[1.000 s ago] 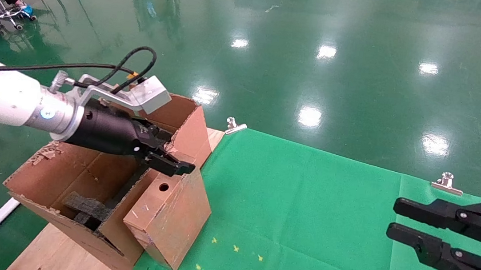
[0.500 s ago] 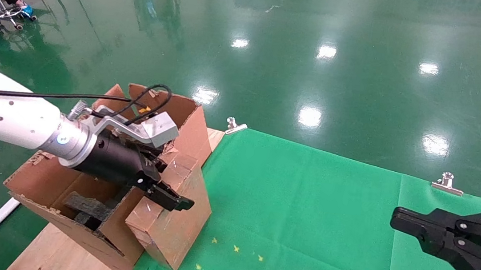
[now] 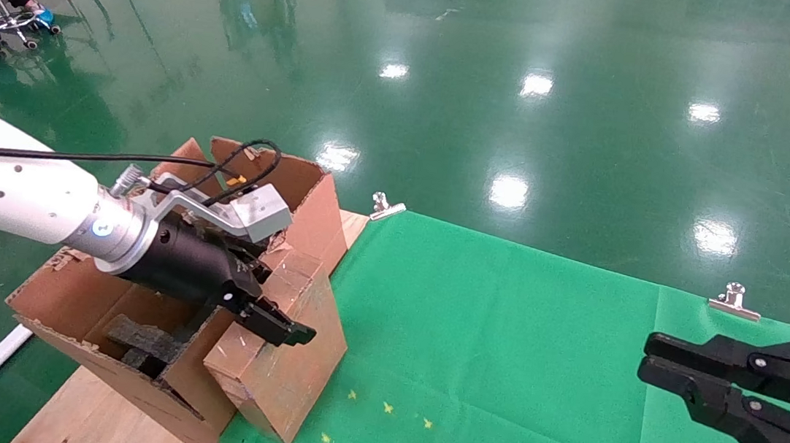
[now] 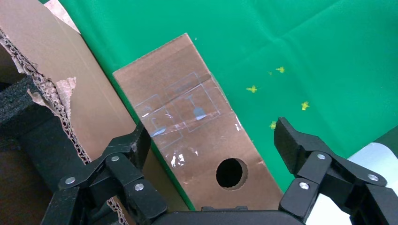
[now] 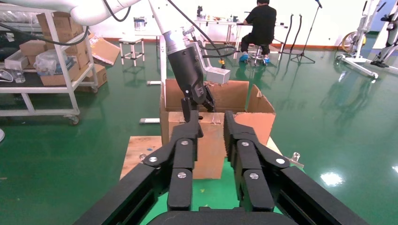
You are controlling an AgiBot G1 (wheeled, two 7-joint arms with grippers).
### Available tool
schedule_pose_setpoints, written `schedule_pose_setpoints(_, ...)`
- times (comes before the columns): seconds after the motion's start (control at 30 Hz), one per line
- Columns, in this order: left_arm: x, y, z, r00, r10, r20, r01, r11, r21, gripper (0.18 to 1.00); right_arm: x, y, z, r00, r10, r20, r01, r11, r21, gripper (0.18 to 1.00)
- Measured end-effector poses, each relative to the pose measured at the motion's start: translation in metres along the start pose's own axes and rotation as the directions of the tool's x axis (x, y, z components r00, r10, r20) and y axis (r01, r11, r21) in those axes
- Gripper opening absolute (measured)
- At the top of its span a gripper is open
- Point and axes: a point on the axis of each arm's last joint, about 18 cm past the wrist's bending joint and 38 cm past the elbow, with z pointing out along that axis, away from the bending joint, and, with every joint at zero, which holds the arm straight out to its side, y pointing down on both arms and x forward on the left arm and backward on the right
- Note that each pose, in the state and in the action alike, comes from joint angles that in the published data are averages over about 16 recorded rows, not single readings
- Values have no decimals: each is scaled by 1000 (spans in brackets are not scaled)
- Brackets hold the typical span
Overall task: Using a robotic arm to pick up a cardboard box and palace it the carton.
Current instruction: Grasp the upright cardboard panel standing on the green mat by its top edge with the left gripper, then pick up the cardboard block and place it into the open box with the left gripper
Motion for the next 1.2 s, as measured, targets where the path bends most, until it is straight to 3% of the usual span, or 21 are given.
schedule_pose_setpoints(0.43,0,0,0,1000,-5,-2,5,1000,4,854,0,0,0,1000,0,0,0,1000,0,427)
schedule_pose_setpoints(0.77,-4,-3,-5,1000,0,-7,0,1000,25,658,0,0,0,1000,0,0,0,1000,0,655)
schedule_pose_setpoints(1.0,-9,-23,-30,1000,21,-22,-18,989,149,516,0,0,0,1000,0,0,0,1000,0,800)
schedule_pose_setpoints(1.2,-24,-48,-79,998,59,28,-65,947,316,443,0,0,0,1000,0,0,0,1000,0,892)
